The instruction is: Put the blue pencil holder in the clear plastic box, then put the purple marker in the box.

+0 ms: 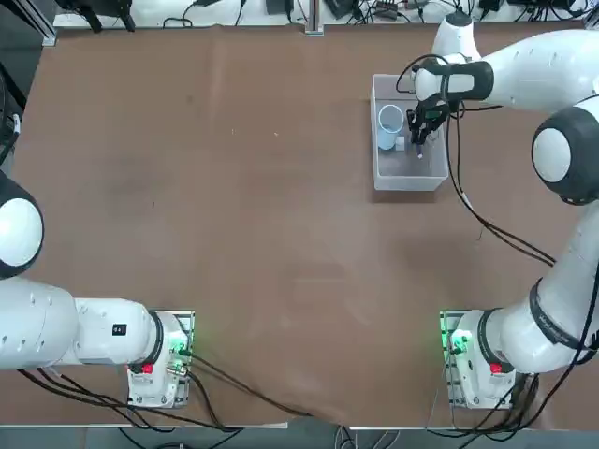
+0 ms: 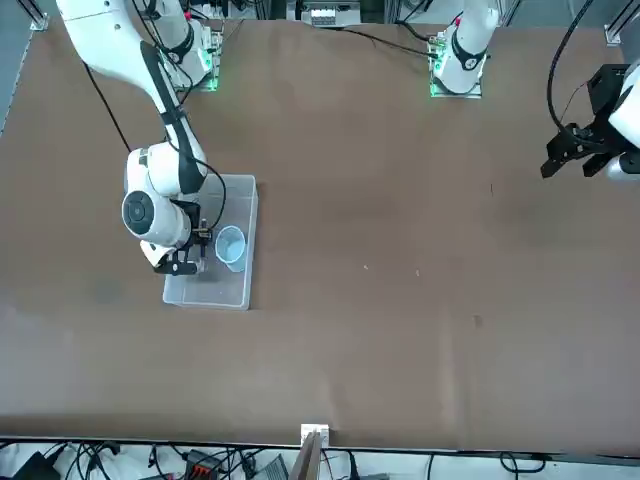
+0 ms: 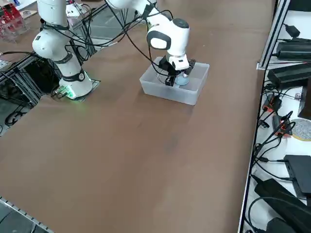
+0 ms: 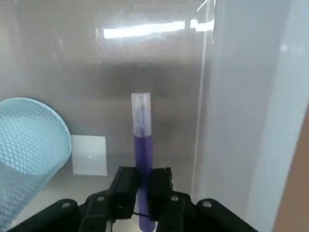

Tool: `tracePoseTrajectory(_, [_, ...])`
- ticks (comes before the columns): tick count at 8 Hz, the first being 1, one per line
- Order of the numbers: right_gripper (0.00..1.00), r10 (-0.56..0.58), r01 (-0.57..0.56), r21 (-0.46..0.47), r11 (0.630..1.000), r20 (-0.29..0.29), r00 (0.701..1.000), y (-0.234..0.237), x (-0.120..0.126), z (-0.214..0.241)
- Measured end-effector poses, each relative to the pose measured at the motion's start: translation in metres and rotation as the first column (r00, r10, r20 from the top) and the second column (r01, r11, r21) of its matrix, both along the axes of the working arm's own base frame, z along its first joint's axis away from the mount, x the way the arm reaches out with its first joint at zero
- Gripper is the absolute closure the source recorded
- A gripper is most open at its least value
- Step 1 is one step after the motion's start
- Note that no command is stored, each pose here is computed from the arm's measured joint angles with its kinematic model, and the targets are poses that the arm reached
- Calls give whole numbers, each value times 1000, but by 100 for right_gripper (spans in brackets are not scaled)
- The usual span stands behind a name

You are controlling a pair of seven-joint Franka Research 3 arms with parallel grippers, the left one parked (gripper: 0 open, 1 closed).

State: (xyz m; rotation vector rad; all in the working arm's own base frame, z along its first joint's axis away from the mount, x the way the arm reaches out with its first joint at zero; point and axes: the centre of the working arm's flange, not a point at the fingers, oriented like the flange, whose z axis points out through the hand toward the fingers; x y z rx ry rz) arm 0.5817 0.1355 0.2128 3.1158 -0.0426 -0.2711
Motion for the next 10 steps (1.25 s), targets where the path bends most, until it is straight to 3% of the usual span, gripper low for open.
tracePoseTrajectory(1, [74, -1, 1, 0, 1000, 2, 1000, -1, 1, 1])
tracePoseTrajectory(2, [72, -2, 2, 0, 1000, 4, 1000, -1, 2, 1])
tracePoseTrajectory(4, [45, -1, 1, 0, 1000, 6, 1000, 0, 2, 2])
tracePoseTrajectory(7, [50, -1, 0, 6, 1000, 28, 1000, 2, 9, 14])
tracePoseTrajectory(10, [63, -6, 6, 13, 1000, 41, 999, 5, 19, 62])
